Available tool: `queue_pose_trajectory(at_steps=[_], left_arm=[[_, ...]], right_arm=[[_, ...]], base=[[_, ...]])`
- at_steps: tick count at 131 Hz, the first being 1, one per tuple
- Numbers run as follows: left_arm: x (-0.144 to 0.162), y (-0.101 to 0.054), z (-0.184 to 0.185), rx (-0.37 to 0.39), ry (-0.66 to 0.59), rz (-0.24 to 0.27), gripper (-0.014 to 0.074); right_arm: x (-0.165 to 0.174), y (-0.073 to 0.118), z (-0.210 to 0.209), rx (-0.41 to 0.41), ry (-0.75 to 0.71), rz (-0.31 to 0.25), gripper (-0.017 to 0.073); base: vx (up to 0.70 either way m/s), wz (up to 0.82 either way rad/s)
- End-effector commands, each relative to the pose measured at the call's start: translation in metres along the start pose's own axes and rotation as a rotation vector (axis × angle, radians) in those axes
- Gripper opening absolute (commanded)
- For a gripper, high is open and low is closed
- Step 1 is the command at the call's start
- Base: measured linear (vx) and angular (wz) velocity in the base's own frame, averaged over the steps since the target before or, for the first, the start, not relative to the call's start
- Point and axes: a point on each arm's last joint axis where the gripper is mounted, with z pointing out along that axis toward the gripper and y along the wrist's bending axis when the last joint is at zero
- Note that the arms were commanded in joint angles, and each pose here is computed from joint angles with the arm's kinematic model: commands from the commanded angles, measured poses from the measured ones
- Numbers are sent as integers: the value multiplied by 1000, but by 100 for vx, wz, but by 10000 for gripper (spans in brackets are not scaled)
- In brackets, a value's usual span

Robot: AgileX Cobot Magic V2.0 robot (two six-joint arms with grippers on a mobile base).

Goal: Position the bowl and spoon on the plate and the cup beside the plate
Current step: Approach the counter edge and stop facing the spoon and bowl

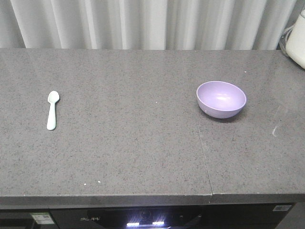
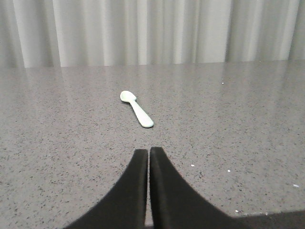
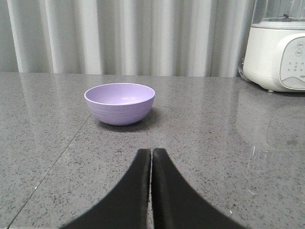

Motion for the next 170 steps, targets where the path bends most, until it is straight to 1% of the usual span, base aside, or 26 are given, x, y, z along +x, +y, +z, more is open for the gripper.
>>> queue_pose_trajectory(at_steps=[1,170], left_arm=[[-4,-1,-1,17,-77,-16,-6],[-4,-1,-1,17,-77,-16,-6]], right_arm=[[-5,0,0,-3,-74,-13,-4],[-5,0,0,-3,-74,-13,-4]], base=[[8,2],[4,1]])
